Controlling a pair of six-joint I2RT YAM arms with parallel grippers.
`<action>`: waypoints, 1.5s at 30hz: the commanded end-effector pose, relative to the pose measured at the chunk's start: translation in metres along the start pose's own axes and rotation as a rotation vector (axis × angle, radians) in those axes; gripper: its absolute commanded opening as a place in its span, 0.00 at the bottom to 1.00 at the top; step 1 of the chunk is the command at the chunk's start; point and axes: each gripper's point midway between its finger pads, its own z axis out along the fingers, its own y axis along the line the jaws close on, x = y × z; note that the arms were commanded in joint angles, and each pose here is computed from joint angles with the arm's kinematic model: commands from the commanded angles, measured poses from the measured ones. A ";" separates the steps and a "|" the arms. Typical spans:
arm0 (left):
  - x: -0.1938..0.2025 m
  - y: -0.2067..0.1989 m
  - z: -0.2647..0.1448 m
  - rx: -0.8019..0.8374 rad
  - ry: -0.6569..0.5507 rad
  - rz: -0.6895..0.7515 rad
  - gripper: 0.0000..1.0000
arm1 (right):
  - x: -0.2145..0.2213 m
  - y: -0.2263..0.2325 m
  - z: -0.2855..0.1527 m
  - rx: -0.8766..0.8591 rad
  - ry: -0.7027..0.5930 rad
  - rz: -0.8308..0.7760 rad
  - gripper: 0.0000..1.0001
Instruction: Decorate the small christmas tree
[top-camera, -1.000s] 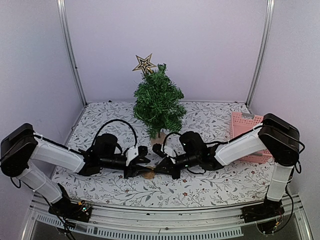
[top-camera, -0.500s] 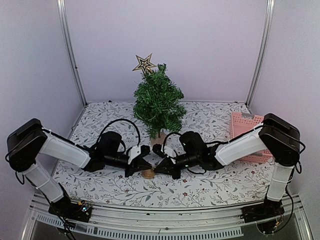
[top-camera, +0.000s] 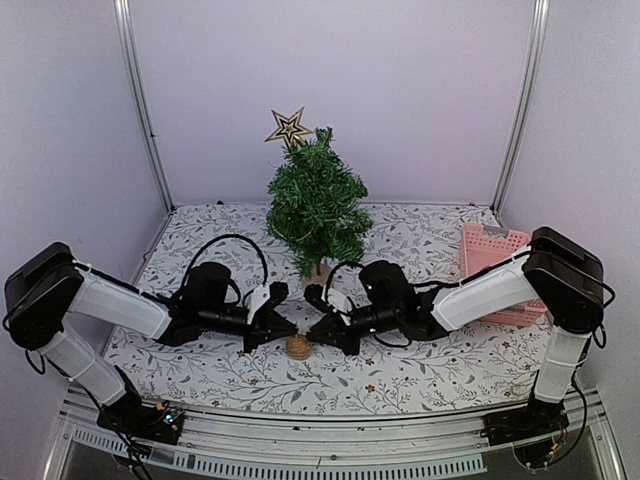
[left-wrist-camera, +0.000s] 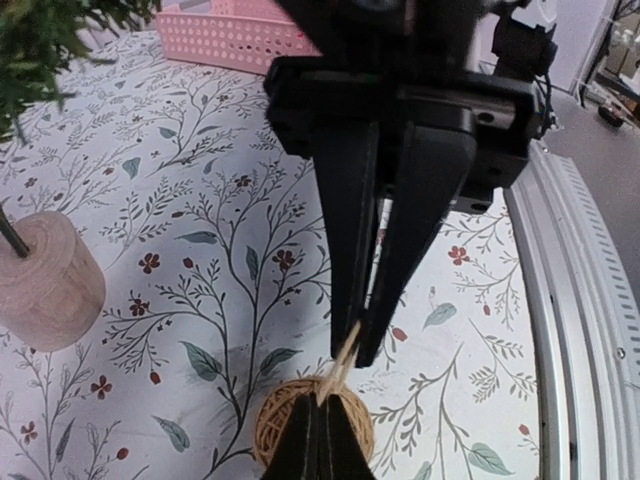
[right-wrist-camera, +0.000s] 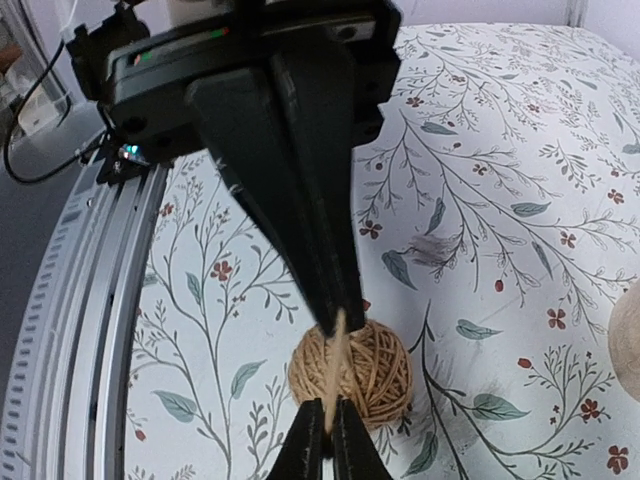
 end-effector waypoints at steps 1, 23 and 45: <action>-0.004 0.019 -0.007 -0.079 -0.046 -0.086 0.00 | -0.002 -0.001 -0.005 0.020 0.015 0.033 0.16; 0.001 0.032 -0.015 -0.186 -0.132 -0.306 0.00 | -0.019 -0.008 0.007 -0.012 -0.198 0.344 0.37; 0.004 0.029 -0.015 -0.175 -0.131 -0.306 0.00 | -0.019 -0.032 0.021 -0.073 -0.317 0.510 0.31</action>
